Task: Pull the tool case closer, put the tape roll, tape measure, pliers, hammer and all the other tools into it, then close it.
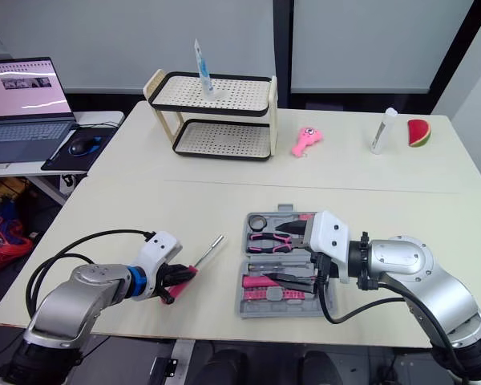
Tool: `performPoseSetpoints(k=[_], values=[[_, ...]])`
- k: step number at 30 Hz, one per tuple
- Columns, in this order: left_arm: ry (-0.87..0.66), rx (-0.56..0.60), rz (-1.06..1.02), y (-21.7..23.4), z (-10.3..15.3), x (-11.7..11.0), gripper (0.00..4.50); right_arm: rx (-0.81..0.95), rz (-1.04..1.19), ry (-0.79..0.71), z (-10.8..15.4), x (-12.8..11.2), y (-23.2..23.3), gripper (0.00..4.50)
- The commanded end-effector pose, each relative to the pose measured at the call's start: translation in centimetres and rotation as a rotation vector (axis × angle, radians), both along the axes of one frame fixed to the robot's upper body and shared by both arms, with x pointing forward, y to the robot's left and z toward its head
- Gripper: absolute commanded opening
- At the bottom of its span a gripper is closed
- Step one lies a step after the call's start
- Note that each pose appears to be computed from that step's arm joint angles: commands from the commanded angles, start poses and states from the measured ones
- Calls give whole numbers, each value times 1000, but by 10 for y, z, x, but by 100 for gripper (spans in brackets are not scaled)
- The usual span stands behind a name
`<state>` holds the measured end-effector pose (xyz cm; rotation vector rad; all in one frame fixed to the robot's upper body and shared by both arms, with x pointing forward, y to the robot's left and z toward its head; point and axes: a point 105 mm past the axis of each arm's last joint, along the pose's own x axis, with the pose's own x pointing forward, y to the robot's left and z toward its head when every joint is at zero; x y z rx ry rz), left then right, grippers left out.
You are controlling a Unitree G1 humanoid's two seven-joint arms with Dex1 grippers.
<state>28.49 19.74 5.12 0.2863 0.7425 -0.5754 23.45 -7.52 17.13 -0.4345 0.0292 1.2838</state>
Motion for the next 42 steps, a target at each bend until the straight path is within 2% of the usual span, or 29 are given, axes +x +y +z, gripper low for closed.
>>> performPoseSetpoints(k=[1, 2, 3, 5, 8, 15, 20, 26, 28, 33, 35, 42], values=[[-39, 35, -13, -2, -1, 9, 54, 6, 20, -48, 9, -3, 2, 450], [-41, 45, -24, -3, -2, 9, 54, 5, 18, -49, 9, -3, 1, 450], [-39, 44, -30, -3, -3, 9, 108, 4, 16, -49, 9, -3, 1, 450], [-39, 36, -36, -4, -3, 8, 151, 0, 13, -50, 9, -2, 1, 450], [-59, 10, -46, -6, 2, 9, 243, -7, 10, -51, 8, -2, -1, 450], [-149, -40, -92, 0, 43, 0, 448, -52, 43, -37, 3, -3, -6, 450], [-184, -46, -67, 30, 70, -33, 448, -70, 85, -32, 3, 1, -4, 450], [-116, -59, -44, 53, 81, -75, 448, -64, 126, -51, 8, 6, 4, 450], [-100, -88, -26, 55, 84, -82, 448, -61, 137, -47, 9, 6, 7, 450], [-123, -72, -15, 58, 87, -82, 448, -56, 155, -56, 13, 5, 11, 450], [-145, -88, -27, 49, 83, -74, 448, -62, 153, -56, 12, 5, 11, 450], [-196, -81, -23, 22, 43, -42, 448, -72, 135, -51, 11, 2, 8, 450]])
